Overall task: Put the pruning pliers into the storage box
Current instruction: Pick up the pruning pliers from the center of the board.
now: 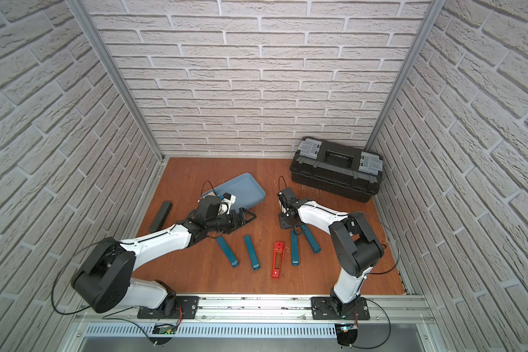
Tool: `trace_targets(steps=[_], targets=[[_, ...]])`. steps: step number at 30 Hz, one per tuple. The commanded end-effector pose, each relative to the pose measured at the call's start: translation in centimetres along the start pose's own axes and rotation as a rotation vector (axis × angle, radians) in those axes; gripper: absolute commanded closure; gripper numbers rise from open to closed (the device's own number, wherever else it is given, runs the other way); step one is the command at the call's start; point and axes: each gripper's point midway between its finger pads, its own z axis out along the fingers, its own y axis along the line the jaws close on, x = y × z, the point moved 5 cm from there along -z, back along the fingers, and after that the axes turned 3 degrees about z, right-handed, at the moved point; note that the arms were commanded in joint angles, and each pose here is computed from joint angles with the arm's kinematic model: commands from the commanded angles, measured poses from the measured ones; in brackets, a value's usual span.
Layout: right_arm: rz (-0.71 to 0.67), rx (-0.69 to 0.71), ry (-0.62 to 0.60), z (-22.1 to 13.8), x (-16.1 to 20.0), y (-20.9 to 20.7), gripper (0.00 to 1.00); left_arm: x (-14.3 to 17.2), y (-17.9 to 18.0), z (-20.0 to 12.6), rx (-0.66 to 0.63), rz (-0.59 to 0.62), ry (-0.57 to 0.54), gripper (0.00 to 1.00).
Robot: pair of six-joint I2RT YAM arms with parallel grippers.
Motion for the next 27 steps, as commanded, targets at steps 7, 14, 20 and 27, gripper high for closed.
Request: trace_targets(steps=[7, 14, 20, 27], targets=[[-0.018, -0.092, -0.198, -5.7, -1.9, 0.7, 0.97, -1.0, -1.9, -0.5, 0.061, 0.043, -0.036, 0.02], [-0.062, -0.138, -0.225, -7.3, -3.1, 2.6, 0.97, -2.1, -1.7, -1.2, 0.051, 0.039, -0.074, 0.02], [-0.100, -0.179, -0.243, -8.2, -4.7, 4.4, 0.97, -3.5, -1.1, -2.4, 0.016, 0.038, -0.088, 0.02], [-0.142, -0.219, -0.244, -8.9, -6.8, 6.7, 0.97, -5.5, -0.3, -3.9, 0.018, 0.009, -0.140, 0.02]])
